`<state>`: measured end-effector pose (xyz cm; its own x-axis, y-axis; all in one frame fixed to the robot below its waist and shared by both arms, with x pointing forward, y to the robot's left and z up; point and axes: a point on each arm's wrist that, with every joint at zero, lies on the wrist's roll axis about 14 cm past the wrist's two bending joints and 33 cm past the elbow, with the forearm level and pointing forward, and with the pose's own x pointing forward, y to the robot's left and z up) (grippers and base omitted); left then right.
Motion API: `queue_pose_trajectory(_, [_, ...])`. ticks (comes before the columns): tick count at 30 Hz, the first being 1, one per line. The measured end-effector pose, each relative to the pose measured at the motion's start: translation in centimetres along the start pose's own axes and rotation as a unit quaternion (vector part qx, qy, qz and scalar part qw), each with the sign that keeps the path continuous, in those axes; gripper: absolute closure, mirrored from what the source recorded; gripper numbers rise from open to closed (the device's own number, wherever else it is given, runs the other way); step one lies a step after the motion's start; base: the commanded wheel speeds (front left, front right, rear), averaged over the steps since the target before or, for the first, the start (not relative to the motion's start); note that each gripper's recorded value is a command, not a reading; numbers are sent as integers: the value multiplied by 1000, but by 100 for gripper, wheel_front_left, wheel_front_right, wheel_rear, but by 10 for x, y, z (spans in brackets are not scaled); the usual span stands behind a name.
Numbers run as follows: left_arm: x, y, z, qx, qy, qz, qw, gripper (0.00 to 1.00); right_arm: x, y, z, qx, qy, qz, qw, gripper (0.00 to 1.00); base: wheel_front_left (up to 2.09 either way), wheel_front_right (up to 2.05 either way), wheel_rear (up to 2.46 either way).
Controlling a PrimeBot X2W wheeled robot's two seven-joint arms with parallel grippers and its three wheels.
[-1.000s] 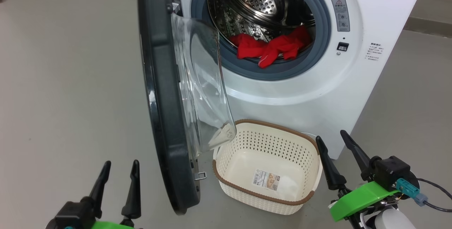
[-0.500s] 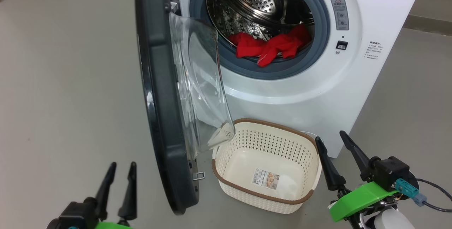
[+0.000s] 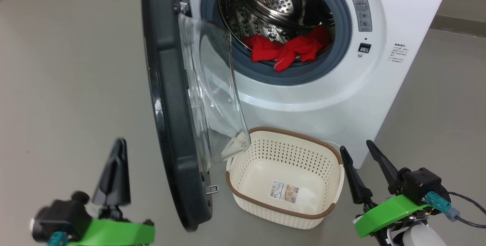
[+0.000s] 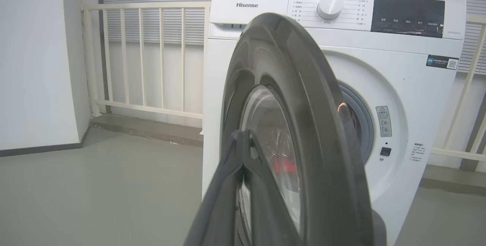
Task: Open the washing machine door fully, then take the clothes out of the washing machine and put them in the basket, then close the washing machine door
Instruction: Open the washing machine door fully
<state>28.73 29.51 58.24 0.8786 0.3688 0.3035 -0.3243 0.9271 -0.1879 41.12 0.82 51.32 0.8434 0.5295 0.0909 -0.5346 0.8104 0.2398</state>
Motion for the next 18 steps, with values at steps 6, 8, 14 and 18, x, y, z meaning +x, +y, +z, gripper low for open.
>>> queue_pose_trajectory(6, [16,-25,65,-4,-92,-33,995,100,-2,-2,2,1,-3,-4,1000,0,0,0,0])
queue_pose_trajectory(8, [19,-36,88,-7,-123,-50,991,100,-3,-3,3,0,-4,-6,1000,0,0,0,0])
queue_pose_trajectory(14, [21,-81,120,-20,-155,-120,980,100,-5,-8,1,2,-2,-13,1000,0,0,0,0])
queue_pose_trajectory(18, [17,-113,107,-31,-117,-171,978,100,-6,-11,-1,4,0,-18,1000,0,0,0,0])
